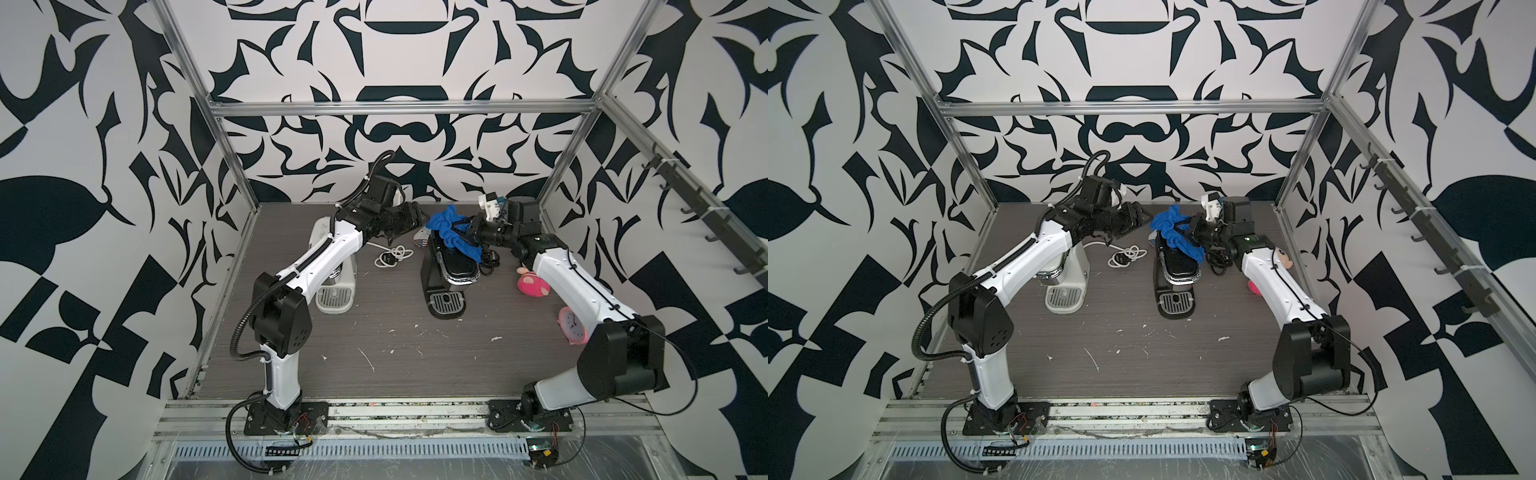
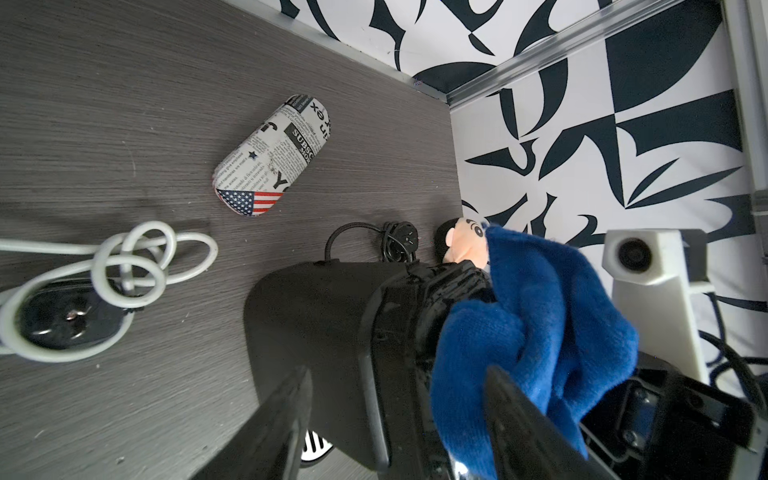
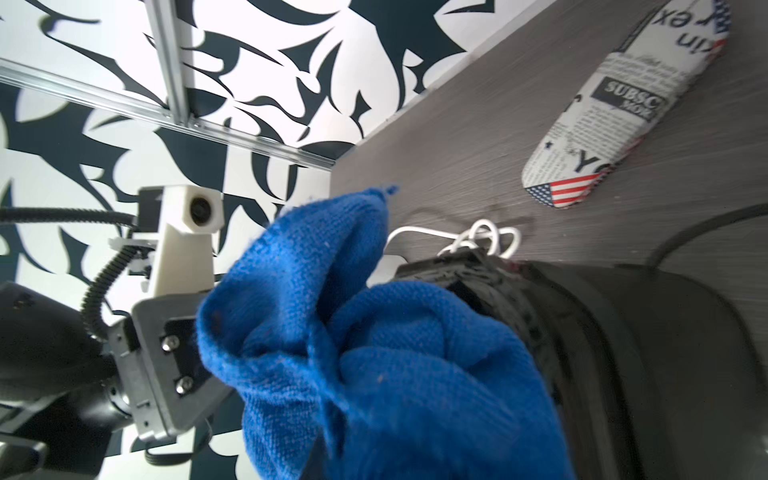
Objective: Wipe the surface of a coffee machine
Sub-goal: Wipe the dirt from the surface of the coffee machine.
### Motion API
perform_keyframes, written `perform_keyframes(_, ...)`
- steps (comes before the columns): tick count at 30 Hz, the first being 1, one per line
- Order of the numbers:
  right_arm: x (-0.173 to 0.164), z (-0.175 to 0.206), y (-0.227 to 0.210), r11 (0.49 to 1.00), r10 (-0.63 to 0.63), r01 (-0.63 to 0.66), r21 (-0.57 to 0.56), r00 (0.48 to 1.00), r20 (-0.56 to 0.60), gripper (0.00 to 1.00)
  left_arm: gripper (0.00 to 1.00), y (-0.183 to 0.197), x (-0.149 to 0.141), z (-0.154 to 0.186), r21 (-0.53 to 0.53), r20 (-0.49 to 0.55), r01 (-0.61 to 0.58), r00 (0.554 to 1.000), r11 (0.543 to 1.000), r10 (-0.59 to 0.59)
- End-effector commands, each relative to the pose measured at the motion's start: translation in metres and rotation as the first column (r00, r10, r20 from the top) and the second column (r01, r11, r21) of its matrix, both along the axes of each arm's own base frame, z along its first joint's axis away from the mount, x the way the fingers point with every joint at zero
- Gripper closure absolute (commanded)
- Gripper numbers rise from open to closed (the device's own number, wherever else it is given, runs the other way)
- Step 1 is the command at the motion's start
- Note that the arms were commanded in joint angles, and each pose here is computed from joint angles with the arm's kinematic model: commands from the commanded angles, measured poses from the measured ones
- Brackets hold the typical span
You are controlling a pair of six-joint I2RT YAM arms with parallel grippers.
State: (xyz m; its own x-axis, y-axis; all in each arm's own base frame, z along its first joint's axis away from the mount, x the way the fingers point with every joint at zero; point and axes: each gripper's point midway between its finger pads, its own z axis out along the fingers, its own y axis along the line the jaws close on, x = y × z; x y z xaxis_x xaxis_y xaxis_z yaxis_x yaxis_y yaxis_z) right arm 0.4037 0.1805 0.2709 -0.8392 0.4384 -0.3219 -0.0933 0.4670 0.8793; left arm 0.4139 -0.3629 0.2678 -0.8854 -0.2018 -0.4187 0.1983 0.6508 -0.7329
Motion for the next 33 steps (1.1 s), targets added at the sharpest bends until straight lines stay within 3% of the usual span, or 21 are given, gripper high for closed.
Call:
perform_keyframes(1,0.002,-0.006,-0.007,0.997,-0.055,0.057,0.057,0.998,-0.04,1.0,0.31,-0.014,-0.002,0.002,-0.021,-0.009,0.013,1.0,1.0,-0.013)
perform_keyframes(7,0.008,-0.031,-0.03,0.979,-0.139,0.151,0.139,0.986,-0.094,1.0,0.31,-0.028,-0.008,-0.008,-0.003,-0.023,0.023,0.999,1.0,-0.023)
perform_keyframes(20,-0.001,-0.085,-0.042,0.934,-0.147,0.205,0.294,0.967,-0.208,1.0,0.32,-0.035,-0.017,-0.029,0.031,-0.067,0.022,0.998,0.999,-0.02)
perform_keyframes(33,-0.027,-0.143,-0.048,0.929,-0.164,0.249,0.272,0.94,-0.299,1.0,0.34,-0.034,-0.03,-0.045,0.039,-0.122,0.023,0.992,0.999,-0.018)
